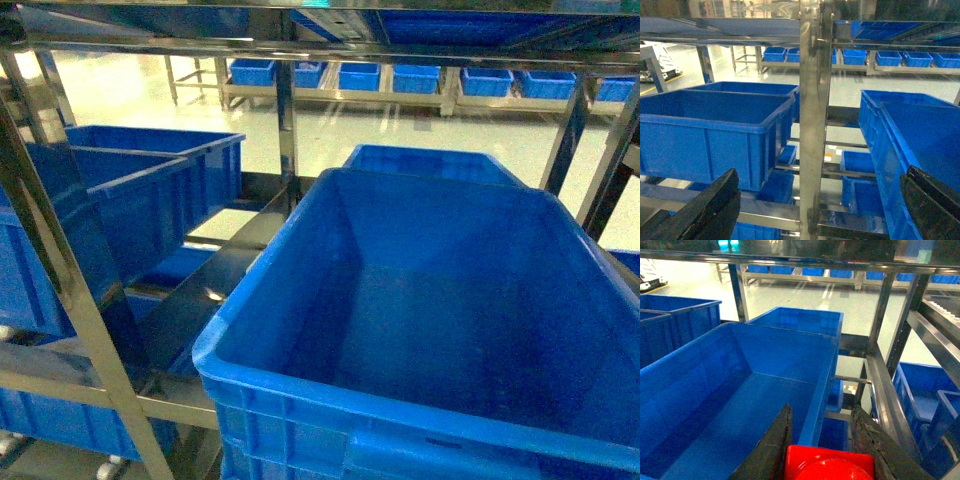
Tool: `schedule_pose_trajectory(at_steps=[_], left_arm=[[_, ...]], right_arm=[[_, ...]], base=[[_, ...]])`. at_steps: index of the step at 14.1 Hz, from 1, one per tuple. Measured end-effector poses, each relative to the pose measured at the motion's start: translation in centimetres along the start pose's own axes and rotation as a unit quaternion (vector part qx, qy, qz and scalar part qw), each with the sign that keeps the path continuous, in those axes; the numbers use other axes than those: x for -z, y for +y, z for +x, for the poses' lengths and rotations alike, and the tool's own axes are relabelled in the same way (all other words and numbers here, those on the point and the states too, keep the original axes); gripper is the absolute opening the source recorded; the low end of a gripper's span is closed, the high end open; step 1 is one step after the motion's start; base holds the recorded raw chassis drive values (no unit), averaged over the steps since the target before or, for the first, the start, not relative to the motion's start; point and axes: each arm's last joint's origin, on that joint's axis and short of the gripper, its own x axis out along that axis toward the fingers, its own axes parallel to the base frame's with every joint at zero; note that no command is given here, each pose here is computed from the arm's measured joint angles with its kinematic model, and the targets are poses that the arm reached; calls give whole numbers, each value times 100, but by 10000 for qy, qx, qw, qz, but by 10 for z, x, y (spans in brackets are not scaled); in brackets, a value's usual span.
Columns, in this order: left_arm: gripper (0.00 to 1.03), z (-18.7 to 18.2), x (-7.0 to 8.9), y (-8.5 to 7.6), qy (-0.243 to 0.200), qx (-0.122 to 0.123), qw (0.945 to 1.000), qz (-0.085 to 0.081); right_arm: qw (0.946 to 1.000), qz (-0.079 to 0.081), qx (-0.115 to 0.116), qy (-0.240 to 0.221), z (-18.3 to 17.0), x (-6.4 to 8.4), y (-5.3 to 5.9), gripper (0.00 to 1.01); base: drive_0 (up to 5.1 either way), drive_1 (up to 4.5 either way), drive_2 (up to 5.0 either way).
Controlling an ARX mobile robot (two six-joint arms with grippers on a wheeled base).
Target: Pick red block from blue box to shelf
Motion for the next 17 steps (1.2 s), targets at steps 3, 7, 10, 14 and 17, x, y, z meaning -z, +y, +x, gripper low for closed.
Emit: schedule_pose_trajectory(at_steps=[3,7,10,14,17], left_arm=[[98,0,0,0,21,-2,10000,0],[98,0,0,0,21,-17,10000,0],[98,0,0,0,21,10,10000,0],[98,0,0,0,25,-4,10000,0],[98,0,1,0,40,-29,10000,-2]], right_arm=[[10000,0,-2,4,0,0,0,28],[10000,0,-2,4,0,0,0,28],[10000,0,15,2,0,0,0,28],[10000,0,15,2,0,0,0,28],[10000,0,-46,-26,0,-1,0,28]], base=[[-14,-14,-14],[-186,-186,-186],[-163,86,86],[-485,260,260],[0,0,0]])
